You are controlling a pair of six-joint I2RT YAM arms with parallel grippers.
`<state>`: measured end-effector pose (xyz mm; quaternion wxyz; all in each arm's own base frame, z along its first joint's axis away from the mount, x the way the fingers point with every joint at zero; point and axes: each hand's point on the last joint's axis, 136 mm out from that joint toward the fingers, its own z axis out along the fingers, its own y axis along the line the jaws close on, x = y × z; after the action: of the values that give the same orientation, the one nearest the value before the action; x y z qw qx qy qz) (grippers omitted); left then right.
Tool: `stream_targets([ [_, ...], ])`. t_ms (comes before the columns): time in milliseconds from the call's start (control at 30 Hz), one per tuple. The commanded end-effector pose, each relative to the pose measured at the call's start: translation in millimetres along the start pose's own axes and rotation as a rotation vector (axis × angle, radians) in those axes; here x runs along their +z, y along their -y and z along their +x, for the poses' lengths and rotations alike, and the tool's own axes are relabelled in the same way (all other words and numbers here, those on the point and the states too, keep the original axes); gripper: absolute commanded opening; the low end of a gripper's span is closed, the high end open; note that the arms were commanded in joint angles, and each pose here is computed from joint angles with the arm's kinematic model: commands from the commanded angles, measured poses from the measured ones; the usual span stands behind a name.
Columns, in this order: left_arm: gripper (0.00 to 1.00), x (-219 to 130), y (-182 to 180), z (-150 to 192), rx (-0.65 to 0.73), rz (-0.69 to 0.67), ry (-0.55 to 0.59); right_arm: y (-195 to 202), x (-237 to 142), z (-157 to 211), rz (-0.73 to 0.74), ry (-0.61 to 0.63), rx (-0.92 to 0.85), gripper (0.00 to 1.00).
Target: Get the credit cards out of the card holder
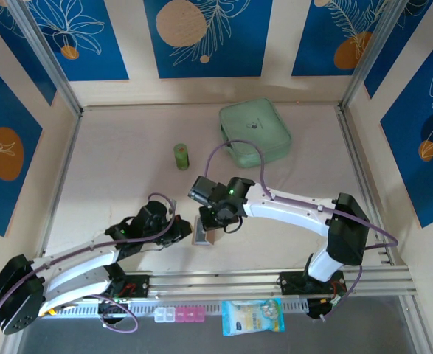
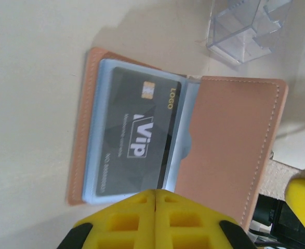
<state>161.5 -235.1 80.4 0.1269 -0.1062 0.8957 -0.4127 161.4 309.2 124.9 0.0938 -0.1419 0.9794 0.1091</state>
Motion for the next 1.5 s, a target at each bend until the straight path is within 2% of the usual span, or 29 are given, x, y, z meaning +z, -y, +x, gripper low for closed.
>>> stream_targets([
  [0,0.02,-0.8,9.2,-0.9,0.04,-0.003,-0.019,-1.0,-12.4,-1.8,-0.033,0.023,-0.014,0.09],
  [200,0.02,7.7,0.8,0.3,0.041,-0.049,-0.04,42.7,2.9,10.4,0.041,-0.026,0.089,0.08],
  [633,0.0,27.3,-21.5,10.0,0.015,-0.098,-0.094,110.2,28.2,39.4,0.217,-0.104,0.166,0.07],
  [900,0.0,33.2,-25.0,11.3,0.007,-0.111,-0.106,112.4,53.4,41.9,0.264,-0.147,0.156,0.08],
  [1467,0.0,26.3,-52.6,17.7,0.007,-0.199,-0.106,103.7,84.0,34.3,0.358,-0.162,0.078,0.21],
])
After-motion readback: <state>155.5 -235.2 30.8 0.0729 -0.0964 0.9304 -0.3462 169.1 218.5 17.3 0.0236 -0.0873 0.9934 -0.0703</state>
